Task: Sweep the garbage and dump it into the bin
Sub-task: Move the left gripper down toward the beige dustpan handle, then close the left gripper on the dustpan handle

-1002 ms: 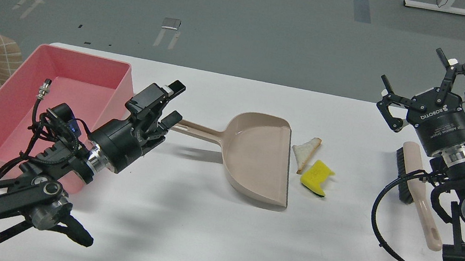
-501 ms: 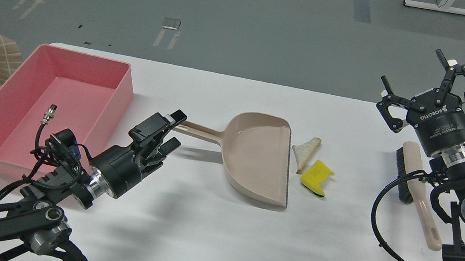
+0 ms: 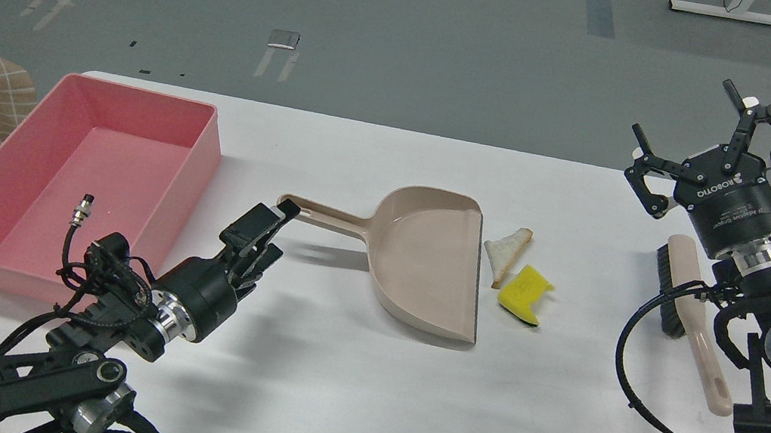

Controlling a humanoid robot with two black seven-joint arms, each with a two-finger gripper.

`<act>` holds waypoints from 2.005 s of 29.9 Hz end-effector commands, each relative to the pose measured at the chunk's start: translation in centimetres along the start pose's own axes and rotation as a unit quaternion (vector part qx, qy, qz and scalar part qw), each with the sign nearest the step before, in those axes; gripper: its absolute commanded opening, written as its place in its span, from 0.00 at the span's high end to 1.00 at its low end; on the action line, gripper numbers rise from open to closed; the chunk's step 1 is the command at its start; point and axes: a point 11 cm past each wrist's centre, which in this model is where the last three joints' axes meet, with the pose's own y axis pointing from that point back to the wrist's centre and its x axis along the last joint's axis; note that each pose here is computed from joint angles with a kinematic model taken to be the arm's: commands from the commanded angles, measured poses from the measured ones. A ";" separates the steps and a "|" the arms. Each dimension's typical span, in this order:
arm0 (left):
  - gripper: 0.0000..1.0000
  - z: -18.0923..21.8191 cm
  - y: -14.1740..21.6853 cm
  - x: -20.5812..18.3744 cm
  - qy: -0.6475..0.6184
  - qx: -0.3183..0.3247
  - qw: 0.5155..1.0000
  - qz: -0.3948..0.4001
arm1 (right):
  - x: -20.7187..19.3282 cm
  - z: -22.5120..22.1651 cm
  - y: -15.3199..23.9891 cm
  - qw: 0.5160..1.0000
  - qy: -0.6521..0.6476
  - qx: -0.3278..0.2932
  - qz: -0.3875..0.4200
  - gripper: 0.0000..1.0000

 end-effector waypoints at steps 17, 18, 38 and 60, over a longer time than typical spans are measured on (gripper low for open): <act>0.02 -1.8 -2.5 -3.8 -0.019 0.018 1.000 0.007 | 0.1 0.0 0.0 1.000 0.000 -0.001 0.001 0.00; 0.02 -2.0 -2.8 -3.8 -0.029 0.017 0.999 0.008 | 0.1 0.0 0.0 1.000 -0.001 0.000 0.001 0.00; 0.02 -2.7 -5.2 -2.8 -0.070 0.018 0.997 0.026 | 0.1 0.0 0.0 1.000 -0.001 -0.001 0.002 0.00; 0.02 -3.2 -6.9 -1.1 -0.095 0.028 0.994 0.048 | 0.1 0.0 0.0 1.000 -0.001 0.000 0.001 0.00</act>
